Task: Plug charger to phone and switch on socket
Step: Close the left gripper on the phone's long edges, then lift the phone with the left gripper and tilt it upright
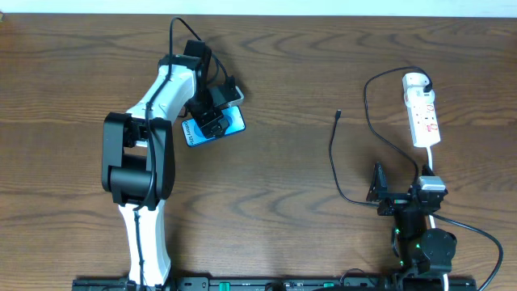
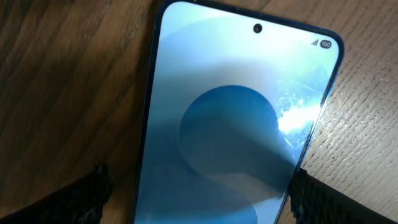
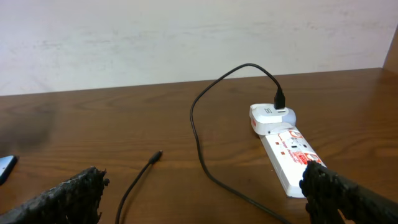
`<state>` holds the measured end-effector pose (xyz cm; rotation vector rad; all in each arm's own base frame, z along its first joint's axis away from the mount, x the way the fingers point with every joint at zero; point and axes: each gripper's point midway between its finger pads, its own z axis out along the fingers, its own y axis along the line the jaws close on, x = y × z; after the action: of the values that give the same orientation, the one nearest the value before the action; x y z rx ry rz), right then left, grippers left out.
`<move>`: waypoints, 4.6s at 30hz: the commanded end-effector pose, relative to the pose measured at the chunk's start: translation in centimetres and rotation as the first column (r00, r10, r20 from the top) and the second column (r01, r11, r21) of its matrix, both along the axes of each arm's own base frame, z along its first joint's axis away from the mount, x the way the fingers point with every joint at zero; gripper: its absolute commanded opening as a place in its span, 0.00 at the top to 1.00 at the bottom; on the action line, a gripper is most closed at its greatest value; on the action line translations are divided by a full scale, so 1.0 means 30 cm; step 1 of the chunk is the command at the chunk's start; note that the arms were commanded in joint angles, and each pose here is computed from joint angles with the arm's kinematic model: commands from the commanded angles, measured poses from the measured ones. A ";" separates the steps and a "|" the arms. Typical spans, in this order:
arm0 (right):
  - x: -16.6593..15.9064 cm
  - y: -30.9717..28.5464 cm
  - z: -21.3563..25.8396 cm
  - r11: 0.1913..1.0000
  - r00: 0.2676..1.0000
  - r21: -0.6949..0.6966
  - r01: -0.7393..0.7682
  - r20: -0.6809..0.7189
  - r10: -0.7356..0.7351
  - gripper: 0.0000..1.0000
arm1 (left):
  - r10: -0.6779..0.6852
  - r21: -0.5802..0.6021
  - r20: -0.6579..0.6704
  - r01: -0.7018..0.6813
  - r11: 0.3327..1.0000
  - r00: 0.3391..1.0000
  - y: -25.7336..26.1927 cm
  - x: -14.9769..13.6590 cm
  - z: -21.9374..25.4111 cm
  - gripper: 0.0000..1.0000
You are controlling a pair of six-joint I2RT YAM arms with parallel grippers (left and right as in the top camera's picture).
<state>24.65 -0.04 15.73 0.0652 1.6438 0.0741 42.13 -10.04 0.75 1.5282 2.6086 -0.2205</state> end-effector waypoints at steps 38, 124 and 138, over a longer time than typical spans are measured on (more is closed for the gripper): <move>-0.001 0.011 -0.001 1.000 1.000 -0.012 -0.017 0.002 0.017 0.01 | -0.074 0.010 -0.095 0.075 0.997 0.993 -0.047 -0.134 -0.114 0.31; -0.001 0.011 -0.001 1.000 1.000 -0.012 -0.017 0.001 0.017 0.01 | 0.666 0.152 -0.082 -0.651 0.744 0.742 -0.031 -0.101 -0.123 0.00; -0.001 0.011 -0.001 1.000 1.000 -0.012 -0.017 0.001 0.017 0.01 | 0.635 0.208 0.023 -0.625 0.752 0.772 0.005 -0.073 -0.153 0.00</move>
<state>24.65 -0.04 15.73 0.0652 1.6438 0.0741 41.50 -11.83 -0.19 0.5596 2.9864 -0.0119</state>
